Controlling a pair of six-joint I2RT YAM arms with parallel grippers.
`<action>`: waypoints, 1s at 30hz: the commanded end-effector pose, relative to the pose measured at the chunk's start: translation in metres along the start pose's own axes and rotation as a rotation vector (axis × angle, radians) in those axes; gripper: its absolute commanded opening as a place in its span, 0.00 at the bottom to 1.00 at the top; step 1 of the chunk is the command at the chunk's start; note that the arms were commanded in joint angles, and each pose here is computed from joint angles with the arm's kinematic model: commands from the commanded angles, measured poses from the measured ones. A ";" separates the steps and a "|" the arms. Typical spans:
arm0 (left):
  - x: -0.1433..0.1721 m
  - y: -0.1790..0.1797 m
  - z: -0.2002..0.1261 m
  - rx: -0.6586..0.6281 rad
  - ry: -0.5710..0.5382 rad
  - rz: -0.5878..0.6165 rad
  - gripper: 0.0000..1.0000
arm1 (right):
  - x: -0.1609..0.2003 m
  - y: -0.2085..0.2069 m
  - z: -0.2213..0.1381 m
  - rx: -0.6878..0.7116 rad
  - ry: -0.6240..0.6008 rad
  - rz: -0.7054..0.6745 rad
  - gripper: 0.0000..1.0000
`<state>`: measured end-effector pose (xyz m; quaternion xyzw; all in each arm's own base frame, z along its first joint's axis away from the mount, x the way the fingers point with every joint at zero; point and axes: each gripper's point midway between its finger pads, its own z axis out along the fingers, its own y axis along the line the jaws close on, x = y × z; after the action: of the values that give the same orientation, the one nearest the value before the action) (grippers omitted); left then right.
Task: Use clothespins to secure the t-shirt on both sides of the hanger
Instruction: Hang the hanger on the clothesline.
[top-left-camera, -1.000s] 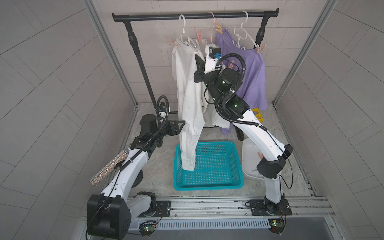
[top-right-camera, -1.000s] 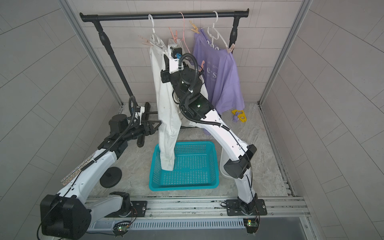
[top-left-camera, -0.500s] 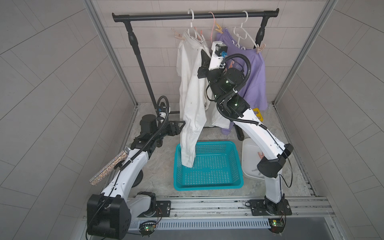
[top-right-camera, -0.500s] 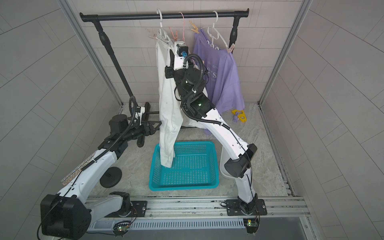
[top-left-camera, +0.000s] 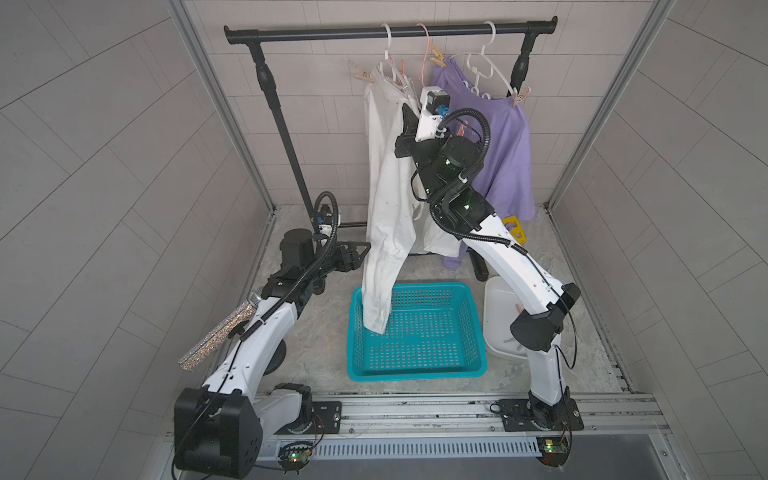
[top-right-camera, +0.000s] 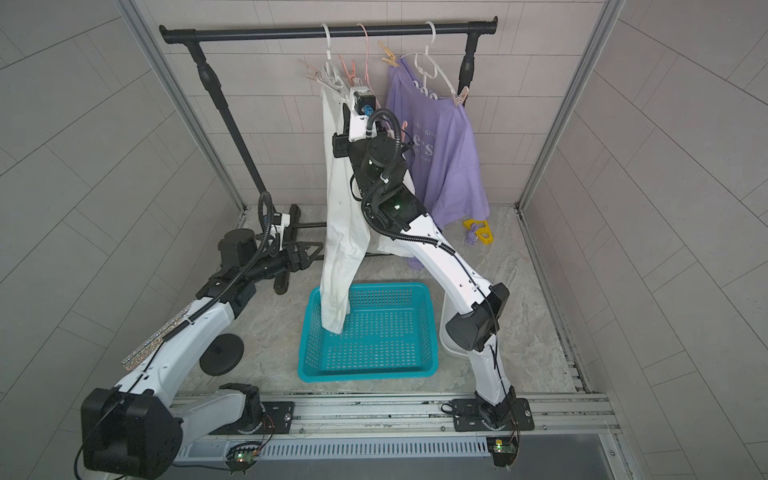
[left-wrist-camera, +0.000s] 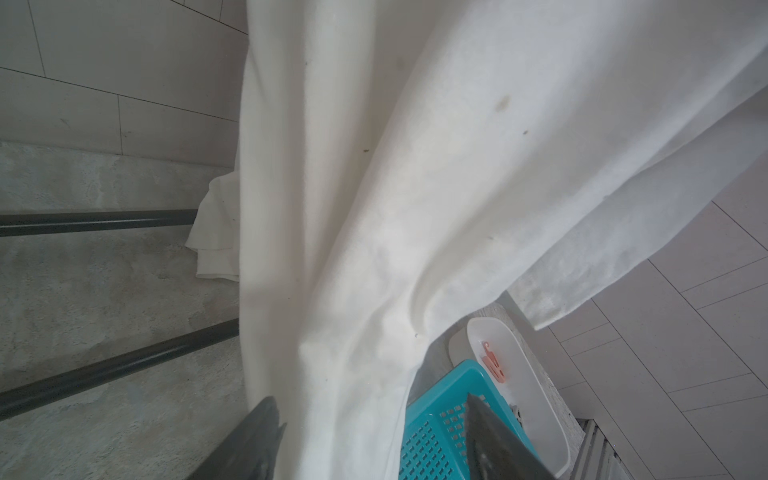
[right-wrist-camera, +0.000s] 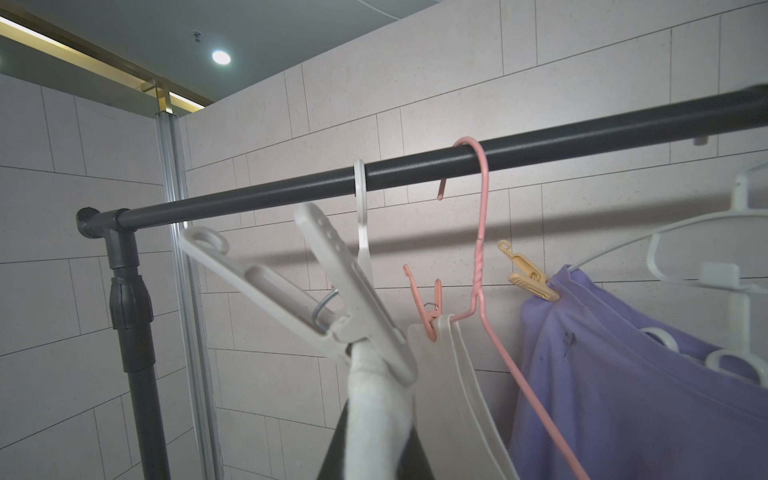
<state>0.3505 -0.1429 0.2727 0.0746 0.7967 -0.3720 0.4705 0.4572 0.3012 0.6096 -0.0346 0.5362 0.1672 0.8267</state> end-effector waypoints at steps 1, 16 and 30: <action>-0.003 -0.002 0.000 0.017 -0.017 0.009 0.74 | -0.028 0.002 -0.002 -0.030 -0.083 0.052 0.00; -0.003 -0.001 0.001 0.020 -0.013 0.005 0.73 | -0.010 0.027 -0.006 -0.126 -0.023 0.067 0.00; -0.002 -0.002 0.002 0.033 -0.012 -0.004 0.74 | 0.002 0.044 -0.014 -0.238 0.024 0.129 0.00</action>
<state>0.3515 -0.1447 0.2728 0.0716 0.7948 -0.3806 0.4672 0.4536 0.3367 0.5898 -0.0810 0.5402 0.2504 0.7993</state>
